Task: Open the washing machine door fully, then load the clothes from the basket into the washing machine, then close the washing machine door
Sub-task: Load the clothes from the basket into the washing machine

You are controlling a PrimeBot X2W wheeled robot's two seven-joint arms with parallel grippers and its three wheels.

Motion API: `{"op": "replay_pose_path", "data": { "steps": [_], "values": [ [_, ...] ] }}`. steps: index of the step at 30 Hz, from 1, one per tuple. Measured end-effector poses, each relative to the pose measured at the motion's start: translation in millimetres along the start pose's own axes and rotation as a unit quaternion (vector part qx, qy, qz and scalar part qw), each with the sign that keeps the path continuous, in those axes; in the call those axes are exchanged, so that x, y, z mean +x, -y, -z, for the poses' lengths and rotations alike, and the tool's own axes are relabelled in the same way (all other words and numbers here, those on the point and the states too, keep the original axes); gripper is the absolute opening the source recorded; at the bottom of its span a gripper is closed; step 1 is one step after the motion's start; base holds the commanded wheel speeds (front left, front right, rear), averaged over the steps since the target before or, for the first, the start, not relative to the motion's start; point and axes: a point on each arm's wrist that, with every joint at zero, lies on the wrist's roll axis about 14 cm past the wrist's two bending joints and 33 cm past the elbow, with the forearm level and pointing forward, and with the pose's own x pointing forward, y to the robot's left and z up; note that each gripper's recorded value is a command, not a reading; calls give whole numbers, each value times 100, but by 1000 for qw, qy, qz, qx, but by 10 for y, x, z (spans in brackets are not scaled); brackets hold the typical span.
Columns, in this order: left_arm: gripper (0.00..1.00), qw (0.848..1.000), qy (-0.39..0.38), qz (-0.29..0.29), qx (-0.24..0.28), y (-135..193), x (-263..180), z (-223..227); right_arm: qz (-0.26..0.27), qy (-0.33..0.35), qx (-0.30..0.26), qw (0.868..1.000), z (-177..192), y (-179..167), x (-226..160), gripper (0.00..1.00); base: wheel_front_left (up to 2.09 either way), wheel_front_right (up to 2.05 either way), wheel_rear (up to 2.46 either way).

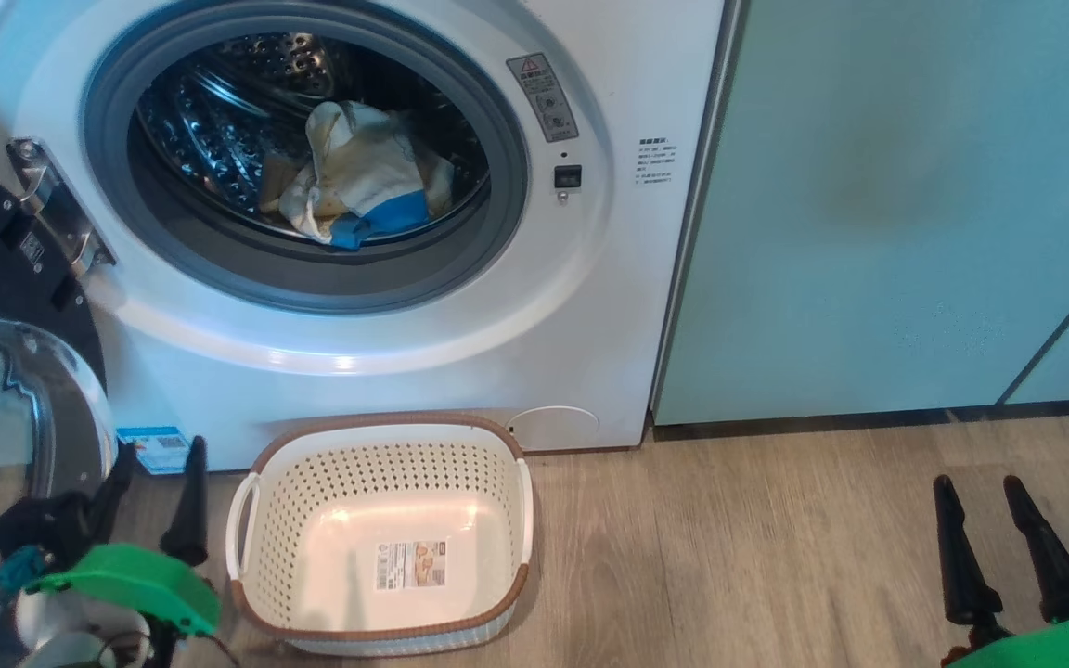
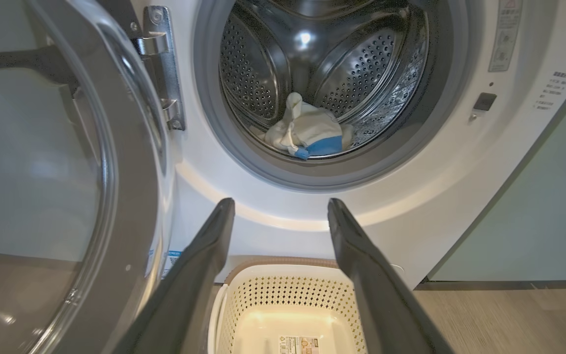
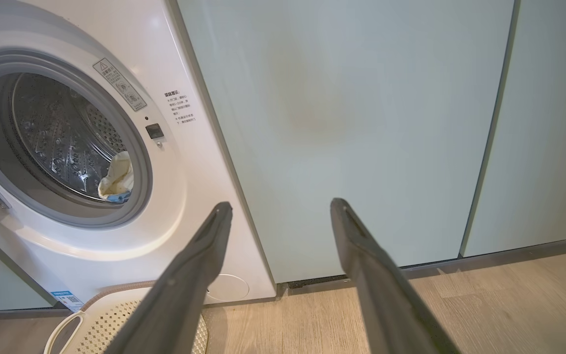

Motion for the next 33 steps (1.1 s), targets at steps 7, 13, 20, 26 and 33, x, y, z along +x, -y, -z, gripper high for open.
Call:
{"op": "replay_pose_path", "data": {
  "steps": [7, 13, 20, 26, 33],
  "values": [
    [100, 1000, -5, -11, -2, -108, -30, 33, -5, -3, 0, 1000, 16, -28, 23, 100, 0, 0, 0],
    [100, 1000, -5, -11, -4, -129, -32, 35, -7, -5, -4, 1000, 23, -20, 26, 100, 0, 0, 0],
    [100, 1000, -6, -9, -5, -120, -31, 52, -7, -5, -5, 1000, 21, -17, 18, 100, 0, 0, 0],
    [100, 1000, -2, -15, -13, -143, -37, 40, -7, -5, -5, 1000, 18, -16, 17, 100, 0, 0, 0],
    [100, 1000, 0, -13, -13, -134, -52, 29, -9, -2, -6, 1000, 0, -21, 15, 100, 0, 0, 0]
  ]
}}
